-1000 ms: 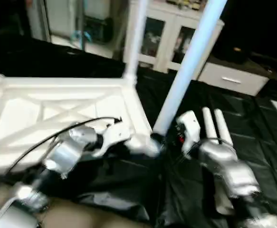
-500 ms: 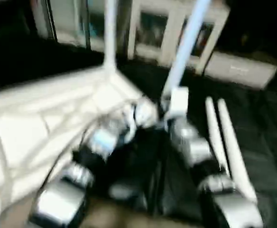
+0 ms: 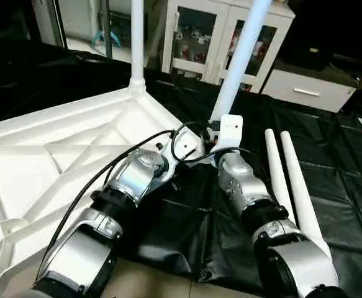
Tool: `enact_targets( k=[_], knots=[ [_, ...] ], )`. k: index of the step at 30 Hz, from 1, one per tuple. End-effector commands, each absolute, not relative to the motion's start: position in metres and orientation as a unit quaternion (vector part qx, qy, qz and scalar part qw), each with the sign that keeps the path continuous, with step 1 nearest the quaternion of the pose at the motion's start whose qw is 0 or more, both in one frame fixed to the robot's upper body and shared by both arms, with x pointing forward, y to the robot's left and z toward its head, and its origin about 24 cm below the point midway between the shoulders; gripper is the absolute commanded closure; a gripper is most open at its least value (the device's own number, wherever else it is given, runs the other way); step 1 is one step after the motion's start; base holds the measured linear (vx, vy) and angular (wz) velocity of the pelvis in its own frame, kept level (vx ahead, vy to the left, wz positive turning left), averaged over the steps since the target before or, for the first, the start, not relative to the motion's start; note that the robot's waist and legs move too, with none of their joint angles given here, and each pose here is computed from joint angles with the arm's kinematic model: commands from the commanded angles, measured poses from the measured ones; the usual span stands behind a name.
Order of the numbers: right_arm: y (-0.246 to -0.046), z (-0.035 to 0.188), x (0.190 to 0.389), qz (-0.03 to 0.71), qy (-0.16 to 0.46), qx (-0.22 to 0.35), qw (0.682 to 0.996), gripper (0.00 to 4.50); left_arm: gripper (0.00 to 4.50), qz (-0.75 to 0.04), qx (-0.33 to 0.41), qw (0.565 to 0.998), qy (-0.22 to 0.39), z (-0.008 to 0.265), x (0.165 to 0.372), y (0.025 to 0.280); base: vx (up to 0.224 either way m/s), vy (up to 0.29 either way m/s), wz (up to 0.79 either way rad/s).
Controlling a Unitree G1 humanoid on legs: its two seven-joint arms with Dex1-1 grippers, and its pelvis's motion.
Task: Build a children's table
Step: Insert table leg to table base
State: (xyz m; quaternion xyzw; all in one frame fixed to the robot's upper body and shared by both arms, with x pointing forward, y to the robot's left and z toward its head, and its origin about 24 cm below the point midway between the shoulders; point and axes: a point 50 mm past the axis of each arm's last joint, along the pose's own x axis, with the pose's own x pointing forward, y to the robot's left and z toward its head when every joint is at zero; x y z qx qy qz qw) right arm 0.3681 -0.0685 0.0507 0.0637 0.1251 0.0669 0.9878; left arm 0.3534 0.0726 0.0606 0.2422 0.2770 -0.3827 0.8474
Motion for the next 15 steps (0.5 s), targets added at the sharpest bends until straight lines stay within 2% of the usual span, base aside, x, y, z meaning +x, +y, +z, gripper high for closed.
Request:
enact_targets(
  k=[1, 3, 5, 7, 10, 12, 14, 15],
  knots=[
    [-0.064, 0.012, 0.349, 0.085, 0.209, 0.058, 0.972, 2.29, 4.5, -0.397, 0.258, 0.846, 0.246, 0.075, 0.358, 0.062, 0.0, 0.0, 0.0],
    [-0.063, 0.02, 0.353, 0.102, 0.186, 0.057, 0.976, 1.94, 4.5, -0.399, 0.259, 0.844, 0.247, 0.074, 0.358, 0.064, 0.0, 0.0, 0.0],
    [-0.065, 0.026, 0.355, 0.111, 0.17, 0.057, 0.978, 1.84, 4.5, -0.4, 0.259, 0.844, 0.247, 0.074, 0.358, 0.066, 0.0, 0.0, 0.0],
    [-0.067, 0.031, 0.358, 0.114, 0.157, 0.059, 0.979, 1.52, 4.5, -0.401, 0.26, 0.843, 0.246, 0.075, 0.358, 0.067, 0.0, 0.0, 0.0],
    [-0.069, 0.038, 0.36, 0.122, 0.14, 0.058, 0.981, 1.39, 4.5, -0.402, 0.261, 0.842, 0.246, 0.075, 0.358, 0.069, 0.0, 0.0, 0.0],
    [-0.073, 0.049, 0.363, 0.136, 0.116, 0.056, 0.982, 1.03, 4.5, -0.404, 0.263, 0.841, 0.246, 0.075, 0.358, 0.071, 0.0, 0.0, 0.0],
    [-0.075, 0.056, 0.364, 0.146, 0.101, 0.056, 0.983, 1.03, 4.5, -0.404, 0.264, 0.841, 0.246, 0.075, 0.358, 0.072, 0.0, 0.0, 0.0],
    [-0.077, 0.062, 0.363, 0.155, 0.091, 0.056, 0.982, 0.85, 4.5, -0.405, 0.264, 0.84, 0.245, 0.076, 0.358, 0.073, 0.0, 0.0, 0.0]
  ],
)
